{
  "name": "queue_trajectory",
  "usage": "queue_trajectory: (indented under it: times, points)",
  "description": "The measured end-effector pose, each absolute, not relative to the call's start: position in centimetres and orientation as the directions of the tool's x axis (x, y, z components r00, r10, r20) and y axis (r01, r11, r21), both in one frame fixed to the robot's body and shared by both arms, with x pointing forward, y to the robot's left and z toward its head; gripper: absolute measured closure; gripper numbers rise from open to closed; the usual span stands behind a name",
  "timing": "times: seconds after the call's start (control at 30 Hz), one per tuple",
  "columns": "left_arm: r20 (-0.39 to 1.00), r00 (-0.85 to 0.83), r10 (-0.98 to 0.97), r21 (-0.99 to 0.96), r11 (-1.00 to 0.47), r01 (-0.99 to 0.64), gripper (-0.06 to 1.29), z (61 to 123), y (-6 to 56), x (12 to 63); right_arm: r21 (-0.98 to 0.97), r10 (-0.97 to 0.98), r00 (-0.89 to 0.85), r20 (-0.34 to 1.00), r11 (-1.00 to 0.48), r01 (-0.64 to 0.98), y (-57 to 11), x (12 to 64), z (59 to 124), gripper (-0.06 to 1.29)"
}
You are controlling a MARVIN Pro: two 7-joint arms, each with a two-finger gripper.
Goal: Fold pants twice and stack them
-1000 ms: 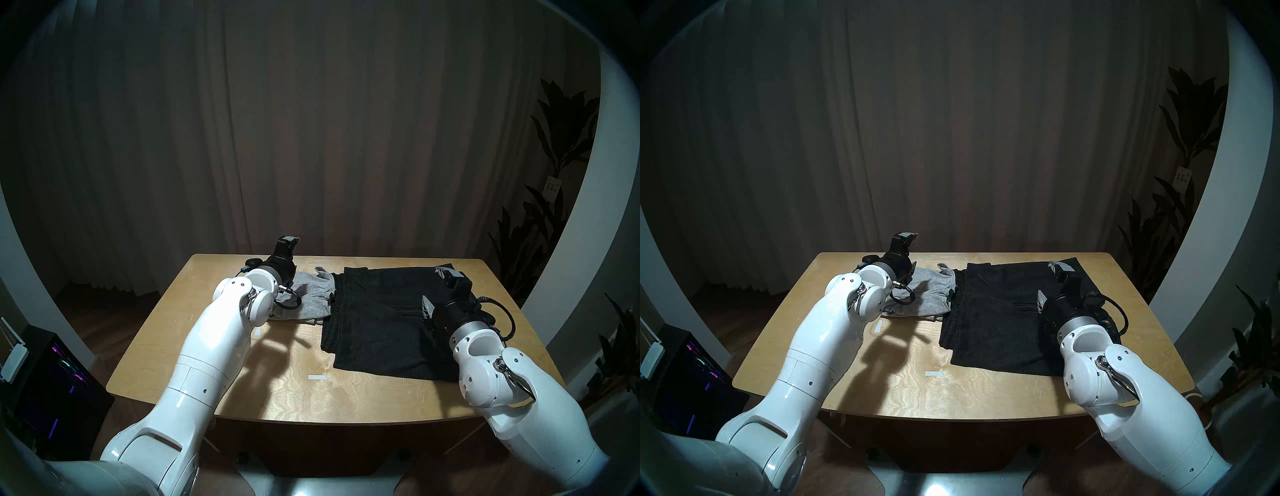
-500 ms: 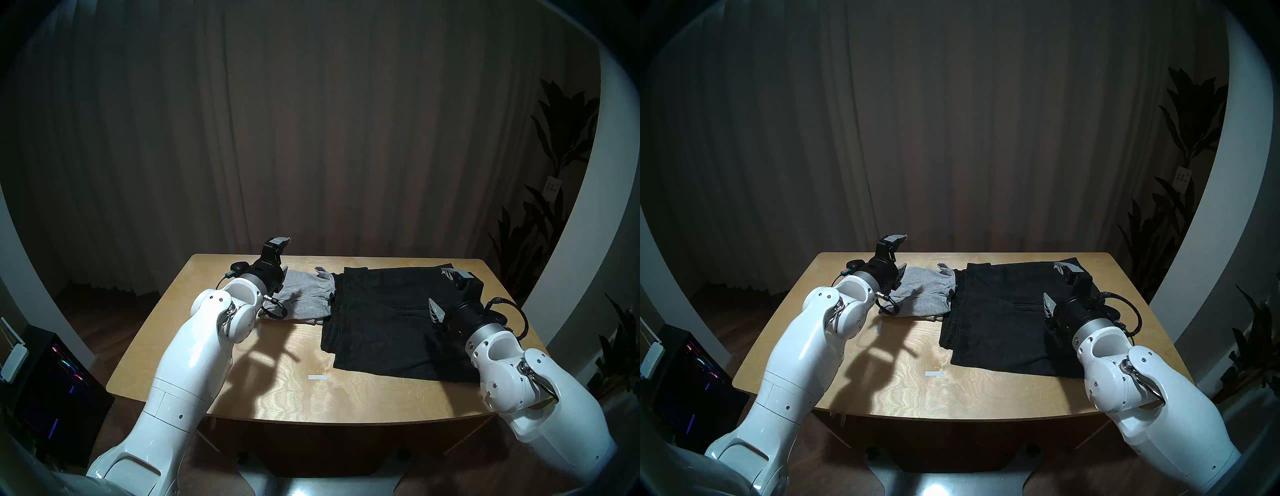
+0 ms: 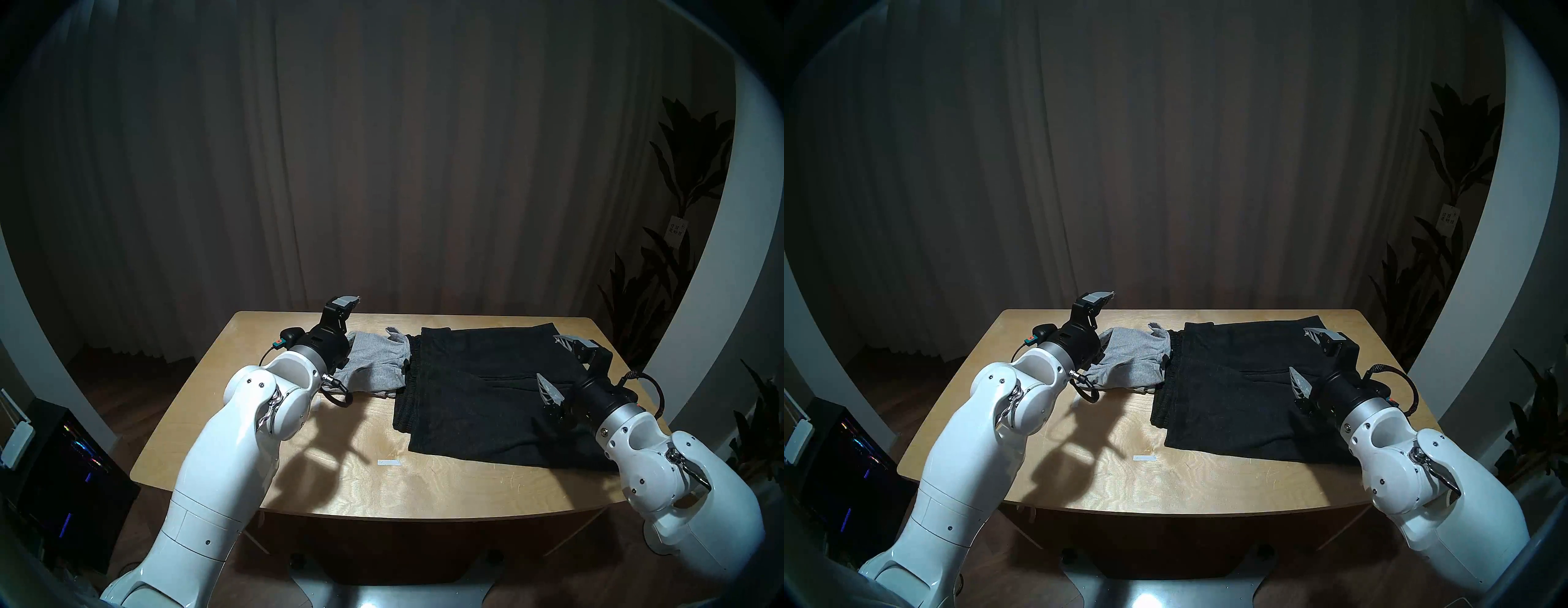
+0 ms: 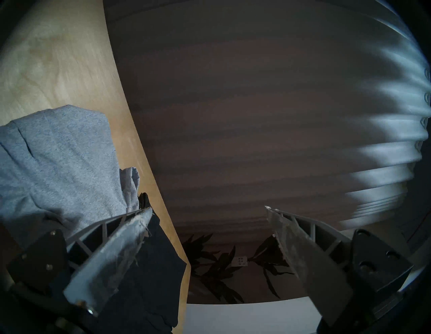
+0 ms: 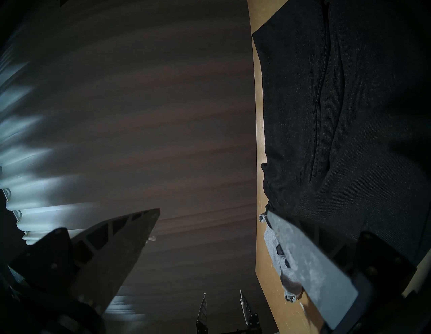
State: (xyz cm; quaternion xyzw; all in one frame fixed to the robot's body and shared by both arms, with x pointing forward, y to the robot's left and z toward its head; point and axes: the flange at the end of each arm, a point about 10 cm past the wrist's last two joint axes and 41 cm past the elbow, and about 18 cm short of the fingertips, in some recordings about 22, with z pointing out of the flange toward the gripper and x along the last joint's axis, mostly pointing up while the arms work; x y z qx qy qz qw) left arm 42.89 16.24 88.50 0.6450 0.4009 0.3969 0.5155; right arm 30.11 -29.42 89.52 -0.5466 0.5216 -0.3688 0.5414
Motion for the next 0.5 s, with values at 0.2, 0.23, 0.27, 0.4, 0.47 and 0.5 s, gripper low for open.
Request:
queue_trajectory:
  times: [0.2,0.23,0.27,0.4,0.47,0.5]
  points:
    - [0.086,0.321,0.943,0.963,-0.161,0.216,0.0,87.6,15.9,43.2,-0.972,-0.966,0.191,-0.175,0.138,-0.191,-31.9,30.7,87.9,0.02]
    - [0.082,0.319,0.944,0.957,-0.164,0.24,0.0,87.4,15.4,43.2,-0.972,-0.965,0.194,-0.178,0.141,-0.19,-32.5,30.9,87.7,0.02]
    - [0.079,0.319,0.944,0.953,-0.165,0.253,0.0,87.3,15.1,43.3,-0.972,-0.964,0.196,-0.179,0.142,-0.188,-32.8,30.9,87.6,0.02]
    - [0.065,0.334,0.94,0.94,-0.17,0.295,0.0,87.0,13.8,43.1,-0.972,-0.961,0.203,-0.187,0.151,-0.178,-33.9,30.7,87.7,0.02]
    - [0.054,0.347,0.936,0.935,-0.169,0.311,0.0,86.9,13.2,42.9,-0.973,-0.959,0.209,-0.191,0.157,-0.172,-34.2,30.5,87.8,0.02]
    - [0.046,0.355,0.934,0.934,-0.167,0.317,0.0,86.9,13.0,42.8,-0.973,-0.958,0.211,-0.194,0.159,-0.17,-34.3,30.3,87.9,0.02]
